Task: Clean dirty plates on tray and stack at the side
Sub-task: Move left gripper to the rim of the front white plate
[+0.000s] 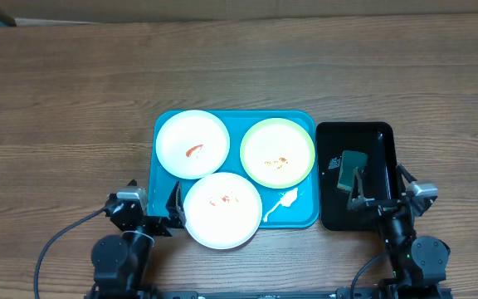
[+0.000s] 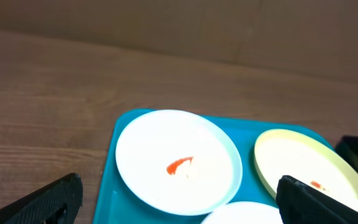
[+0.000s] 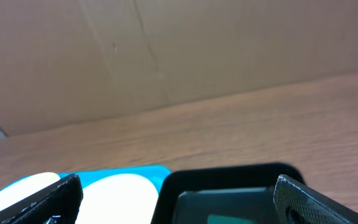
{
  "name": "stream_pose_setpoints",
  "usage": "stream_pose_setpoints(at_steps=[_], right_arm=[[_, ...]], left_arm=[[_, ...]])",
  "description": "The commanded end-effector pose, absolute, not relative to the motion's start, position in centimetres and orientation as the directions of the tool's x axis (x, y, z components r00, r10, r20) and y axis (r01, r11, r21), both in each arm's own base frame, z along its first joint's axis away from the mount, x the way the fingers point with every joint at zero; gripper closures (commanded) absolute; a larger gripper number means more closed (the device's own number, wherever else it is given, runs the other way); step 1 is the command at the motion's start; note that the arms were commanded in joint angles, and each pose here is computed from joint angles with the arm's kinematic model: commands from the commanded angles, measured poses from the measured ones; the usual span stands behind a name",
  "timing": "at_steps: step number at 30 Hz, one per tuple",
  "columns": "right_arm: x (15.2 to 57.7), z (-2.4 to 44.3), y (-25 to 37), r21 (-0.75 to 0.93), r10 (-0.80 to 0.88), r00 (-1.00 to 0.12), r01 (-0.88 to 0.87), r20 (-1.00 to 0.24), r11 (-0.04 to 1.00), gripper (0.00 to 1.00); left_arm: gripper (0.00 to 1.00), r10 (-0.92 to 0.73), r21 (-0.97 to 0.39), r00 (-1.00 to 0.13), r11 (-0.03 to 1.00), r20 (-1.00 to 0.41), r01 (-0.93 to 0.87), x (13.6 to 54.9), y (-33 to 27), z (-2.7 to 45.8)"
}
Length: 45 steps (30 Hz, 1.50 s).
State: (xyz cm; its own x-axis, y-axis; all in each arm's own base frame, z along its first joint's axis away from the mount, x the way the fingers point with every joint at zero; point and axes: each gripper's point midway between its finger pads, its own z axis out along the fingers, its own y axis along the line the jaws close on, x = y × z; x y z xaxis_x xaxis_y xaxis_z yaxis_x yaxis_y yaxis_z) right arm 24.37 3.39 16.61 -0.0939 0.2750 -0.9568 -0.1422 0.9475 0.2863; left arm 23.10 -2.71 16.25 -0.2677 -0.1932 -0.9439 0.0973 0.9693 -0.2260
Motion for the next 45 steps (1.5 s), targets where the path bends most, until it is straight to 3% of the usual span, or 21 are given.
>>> stream_pose_setpoints(at_steps=[1, 8, 17, 25, 34, 36, 41, 43, 45], right_arm=[[24.0, 17.7, 3.6, 0.334, 0.322, -0.1, -0.152, -0.941, 0.93, 0.0], [22.4, 18.8, 3.5, 0.342, 0.315, -0.202, -0.115, -0.927, 0.933, 0.0], [21.8, 20.2, 3.5, 0.392, 0.351, -0.354, -0.048, -0.867, 0.919, 0.0], [22.6, 20.0, 3.7, 0.379, 0.336, -0.547, 0.037, -0.767, 0.925, 0.0], [23.6, 18.9, 4.6, 0.344, 0.296, -0.791, 0.116, -0.535, 0.932, 0.0], [24.1, 18.2, 4.7, 0.337, 0.294, -0.818, 0.132, -0.494, 0.932, 0.0], [24.8, 16.2, 4.8, 0.32, 0.291, -0.86, 0.159, -0.42, 0.934, 0.0], [24.9, 15.6, 4.9, 0.314, 0.29, -0.871, 0.168, -0.398, 0.935, 0.0], [25.0, 15.2, 4.9, 0.309, 0.289, -0.878, 0.174, -0.382, 0.935, 0.0]], left_arm=[[0.0, -0.198, -0.236, -0.282, 0.965, -0.939, 0.11, 23.0, -3.0, 18.8], [0.0, -0.186, -0.244, -0.48, 0.968, -0.857, 0.06, 23.6, -3.0, 19.6], [0.0, -0.181, -0.243, -0.758, 0.97, -0.627, -0.03, 23.5, -3.0, 19.7], [0.0, -0.18, -0.234, -0.85, 0.97, -0.495, -0.07, 22.7, -3.0, 18.8], [0.0, -0.263, -0.303, -0.885, 0.941, -0.385, -0.147, 22.7, -3.8, 17.2], [0.1, -0.259, -0.297, -0.896, 0.943, -0.361, -0.152, 22.7, -3.8, 16.5], [0.12, -0.199, -0.266, -0.942, 0.956, -0.271, -0.125, 22.1, -4.0, 13.8], [0.2, -0.166, -0.25, -0.962, 0.962, -0.217, -0.11, 21.6, -4.0, 12.7], [0.22, -0.153, -0.263, -0.973, 0.959, -0.173, -0.104, 21.5, -4.3, 12.0]])
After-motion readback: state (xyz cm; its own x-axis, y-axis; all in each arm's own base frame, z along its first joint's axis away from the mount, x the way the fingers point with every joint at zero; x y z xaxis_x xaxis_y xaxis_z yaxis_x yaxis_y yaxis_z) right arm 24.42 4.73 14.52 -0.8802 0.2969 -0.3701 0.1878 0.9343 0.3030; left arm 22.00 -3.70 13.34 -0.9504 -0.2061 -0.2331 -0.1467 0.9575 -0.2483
